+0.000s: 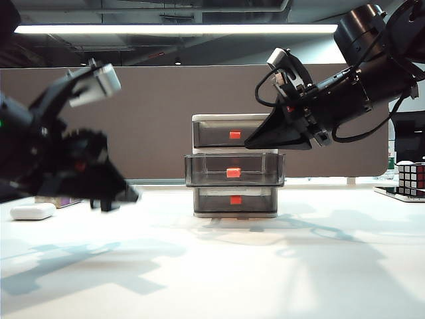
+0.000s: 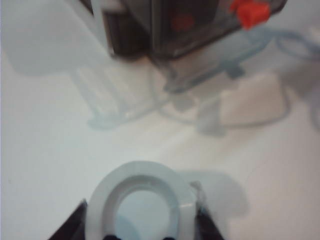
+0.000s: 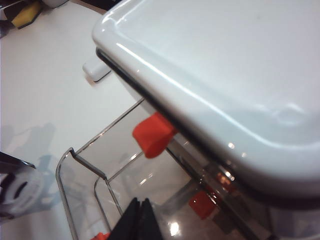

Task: Open the second layer of the drawer on the table, pick up the transparent tape on the table and put it in, and finally close the drawer.

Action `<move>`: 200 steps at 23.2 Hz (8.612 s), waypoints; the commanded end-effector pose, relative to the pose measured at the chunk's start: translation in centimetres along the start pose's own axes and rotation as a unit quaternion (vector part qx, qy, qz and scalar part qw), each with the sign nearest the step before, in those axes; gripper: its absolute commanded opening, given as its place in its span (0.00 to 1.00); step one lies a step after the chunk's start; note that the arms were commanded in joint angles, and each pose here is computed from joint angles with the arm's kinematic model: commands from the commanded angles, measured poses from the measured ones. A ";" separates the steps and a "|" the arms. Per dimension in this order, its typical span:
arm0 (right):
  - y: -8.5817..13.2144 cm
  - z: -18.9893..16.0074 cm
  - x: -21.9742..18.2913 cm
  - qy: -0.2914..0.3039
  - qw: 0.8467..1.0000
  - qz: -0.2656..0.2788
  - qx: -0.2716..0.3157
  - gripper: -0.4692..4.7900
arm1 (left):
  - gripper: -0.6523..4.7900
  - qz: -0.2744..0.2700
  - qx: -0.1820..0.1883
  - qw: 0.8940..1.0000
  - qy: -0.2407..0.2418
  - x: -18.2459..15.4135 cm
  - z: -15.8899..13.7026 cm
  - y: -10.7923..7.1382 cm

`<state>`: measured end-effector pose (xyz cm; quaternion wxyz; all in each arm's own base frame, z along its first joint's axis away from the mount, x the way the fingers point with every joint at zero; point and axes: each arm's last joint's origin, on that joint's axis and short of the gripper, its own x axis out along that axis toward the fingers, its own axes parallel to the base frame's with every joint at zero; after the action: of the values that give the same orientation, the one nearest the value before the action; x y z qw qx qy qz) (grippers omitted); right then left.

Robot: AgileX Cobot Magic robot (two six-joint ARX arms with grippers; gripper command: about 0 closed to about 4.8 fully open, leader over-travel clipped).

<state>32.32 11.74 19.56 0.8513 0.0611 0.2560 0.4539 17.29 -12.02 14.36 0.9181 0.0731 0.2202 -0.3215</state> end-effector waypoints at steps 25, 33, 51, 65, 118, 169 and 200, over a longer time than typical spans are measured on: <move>0.2 0.4 -0.1 -0.007 1.000 0.006 -0.008 0.08 | 0.40 -0.076 0.078 0.992 -0.058 8.0 11.7 0.4; 0.2 0.2 -0.1 -0.001 1.000 0.007 -0.002 0.08 | 0.53 -0.100 0.077 0.991 -0.051 9.4 11.7 0.4; 0.2 0.2 -0.1 -0.001 1.000 0.007 -0.002 0.08 | 0.75 -0.123 0.061 0.990 -0.035 9.4 11.4 0.2; 0.3 0.3 -0.1 -0.002 1.000 0.027 -0.004 0.08 | 1.00 -0.125 0.048 0.990 -0.033 9.4 11.5 0.0; -1.9 6.4 3.6 -0.029 0.997 -0.061 -0.031 0.08 | 0.11 -0.070 0.054 0.996 -0.020 10.9 10.5 0.0; 11.1 -13.6 -15.3 -0.162 0.953 -0.251 -0.041 0.08 | 0.11 0.067 -0.062 0.972 -0.216 -11.2 -3.2 -1.4; 8.6 -16.1 -18.2 -0.219 0.872 -0.436 -0.042 0.08 | 0.11 0.245 -0.076 0.946 -0.200 -12.4 -4.5 4.3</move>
<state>9.72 -0.01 15.48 0.9985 0.0020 0.0546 -0.0013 9.72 -0.53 15.83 0.9965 -0.0075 0.0295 -0.0781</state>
